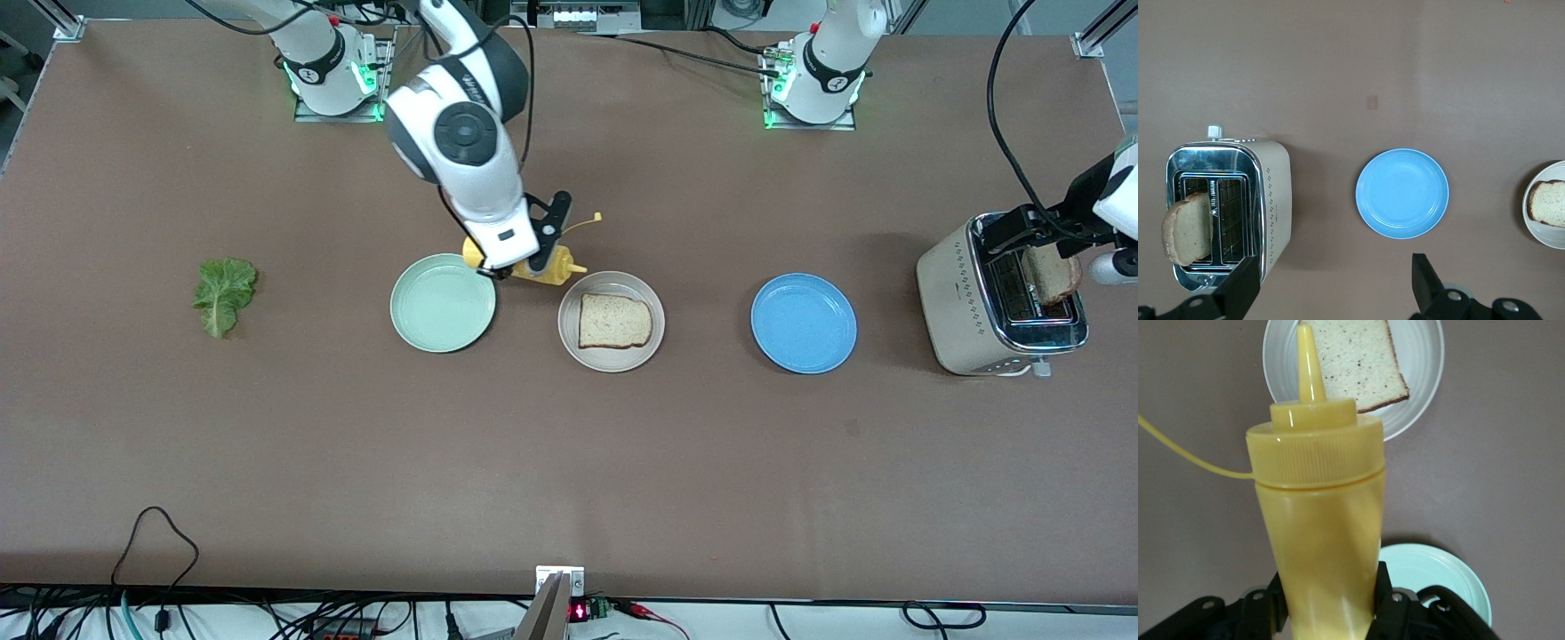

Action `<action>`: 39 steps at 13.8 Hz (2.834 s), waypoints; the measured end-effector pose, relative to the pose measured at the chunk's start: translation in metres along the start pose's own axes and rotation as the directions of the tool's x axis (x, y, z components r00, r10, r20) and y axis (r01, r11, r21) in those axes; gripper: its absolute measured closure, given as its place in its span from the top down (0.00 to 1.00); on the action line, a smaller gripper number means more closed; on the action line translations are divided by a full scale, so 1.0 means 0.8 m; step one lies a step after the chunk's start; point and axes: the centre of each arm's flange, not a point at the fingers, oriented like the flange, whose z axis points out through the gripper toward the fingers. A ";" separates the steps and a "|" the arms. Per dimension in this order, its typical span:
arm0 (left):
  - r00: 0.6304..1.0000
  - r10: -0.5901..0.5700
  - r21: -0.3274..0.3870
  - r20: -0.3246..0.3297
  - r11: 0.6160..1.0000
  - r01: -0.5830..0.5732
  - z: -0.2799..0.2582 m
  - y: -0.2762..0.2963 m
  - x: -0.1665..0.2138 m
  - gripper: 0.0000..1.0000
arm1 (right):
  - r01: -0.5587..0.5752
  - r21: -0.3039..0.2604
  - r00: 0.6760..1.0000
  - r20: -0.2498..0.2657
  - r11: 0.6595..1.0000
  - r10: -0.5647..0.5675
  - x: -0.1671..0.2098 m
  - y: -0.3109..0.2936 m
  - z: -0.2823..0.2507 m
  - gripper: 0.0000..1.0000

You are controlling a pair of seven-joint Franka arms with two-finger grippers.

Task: Make sandwich in beige plate with both arms
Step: 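Carry the mustard bottle over the bread on the beige plate, then carry the mustard bottle back beside the lettuce leaf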

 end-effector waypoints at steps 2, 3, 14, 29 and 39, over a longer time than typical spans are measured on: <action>1.000 0.000 0.000 0.000 1.000 0.000 0.000 0.000 0.000 1.00 | 0.022 -0.014 1.000 0.002 1.000 -0.022 0.011 -0.008 0.023 0.52; 1.000 0.000 0.000 0.000 1.000 0.000 0.000 0.000 0.000 1.00 | 0.024 -0.023 1.000 0.005 0.999 -0.024 0.013 -0.008 0.032 0.52; 1.000 0.000 0.000 0.001 1.000 0.000 0.000 0.000 0.000 1.00 | 0.004 -0.085 1.000 -0.021 0.996 -0.006 -0.004 0.030 -0.003 0.52; 1.000 0.000 0.000 0.001 1.000 0.000 0.001 0.000 0.000 1.00 | 0.318 0.113 0.903 -0.338 0.941 -0.264 -0.391 0.242 -0.038 0.46; 1.000 0.002 -0.001 -0.008 1.000 -0.002 0.000 0.002 0.001 1.00 | 0.407 0.035 0.577 -0.785 0.913 -0.227 -0.596 0.232 0.121 0.46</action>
